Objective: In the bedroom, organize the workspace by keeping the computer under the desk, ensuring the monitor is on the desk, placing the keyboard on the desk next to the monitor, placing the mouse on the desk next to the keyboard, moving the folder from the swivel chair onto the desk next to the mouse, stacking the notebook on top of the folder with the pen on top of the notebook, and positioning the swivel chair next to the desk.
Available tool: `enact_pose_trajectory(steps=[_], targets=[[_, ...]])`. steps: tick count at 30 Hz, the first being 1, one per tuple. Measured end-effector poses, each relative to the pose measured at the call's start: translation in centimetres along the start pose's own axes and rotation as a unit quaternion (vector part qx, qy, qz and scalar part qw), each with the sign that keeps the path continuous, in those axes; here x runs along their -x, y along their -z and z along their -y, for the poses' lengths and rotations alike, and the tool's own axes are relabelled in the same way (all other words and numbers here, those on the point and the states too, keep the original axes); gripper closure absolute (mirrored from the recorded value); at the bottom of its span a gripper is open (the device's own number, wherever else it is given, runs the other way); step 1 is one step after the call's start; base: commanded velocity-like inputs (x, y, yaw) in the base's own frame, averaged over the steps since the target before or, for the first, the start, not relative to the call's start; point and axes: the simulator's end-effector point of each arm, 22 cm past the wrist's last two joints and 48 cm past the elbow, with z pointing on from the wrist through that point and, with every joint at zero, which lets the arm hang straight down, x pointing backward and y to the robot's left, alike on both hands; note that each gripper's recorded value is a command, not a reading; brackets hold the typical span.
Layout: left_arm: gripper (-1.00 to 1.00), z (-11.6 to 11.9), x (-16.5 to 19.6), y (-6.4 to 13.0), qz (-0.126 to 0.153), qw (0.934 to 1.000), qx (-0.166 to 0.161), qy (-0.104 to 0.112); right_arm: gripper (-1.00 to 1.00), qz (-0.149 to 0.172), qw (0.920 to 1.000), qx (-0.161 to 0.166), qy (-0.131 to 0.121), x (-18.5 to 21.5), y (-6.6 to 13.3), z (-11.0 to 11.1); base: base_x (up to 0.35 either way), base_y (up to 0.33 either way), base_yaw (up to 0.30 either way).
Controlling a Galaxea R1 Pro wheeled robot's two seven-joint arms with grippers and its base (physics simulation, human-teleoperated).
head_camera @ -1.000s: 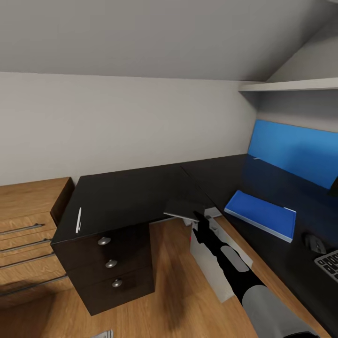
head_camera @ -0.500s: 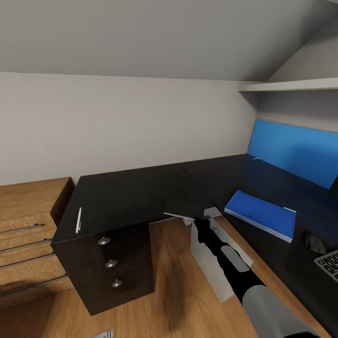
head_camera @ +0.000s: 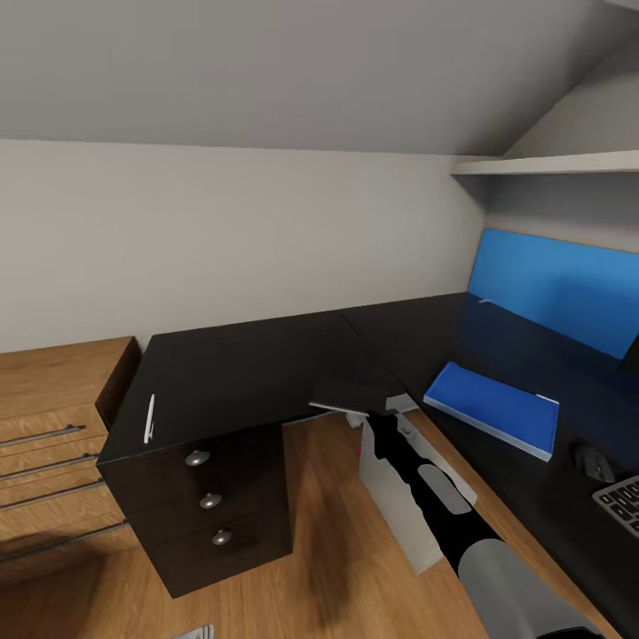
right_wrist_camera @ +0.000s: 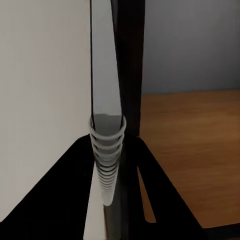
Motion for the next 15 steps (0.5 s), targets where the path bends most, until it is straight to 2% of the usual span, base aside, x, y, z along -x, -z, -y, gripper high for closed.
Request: enact_pose_trajectory(steps=[15], targets=[[-1.0, 0.3, 1.8, 2.0, -0.004, 1.0, 0.001, -0.001, 1.0, -0.001, 1.0, -0.001, 0.0, 0.0, 0.1, -2.9, 0.0, 0.0, 0.0]])
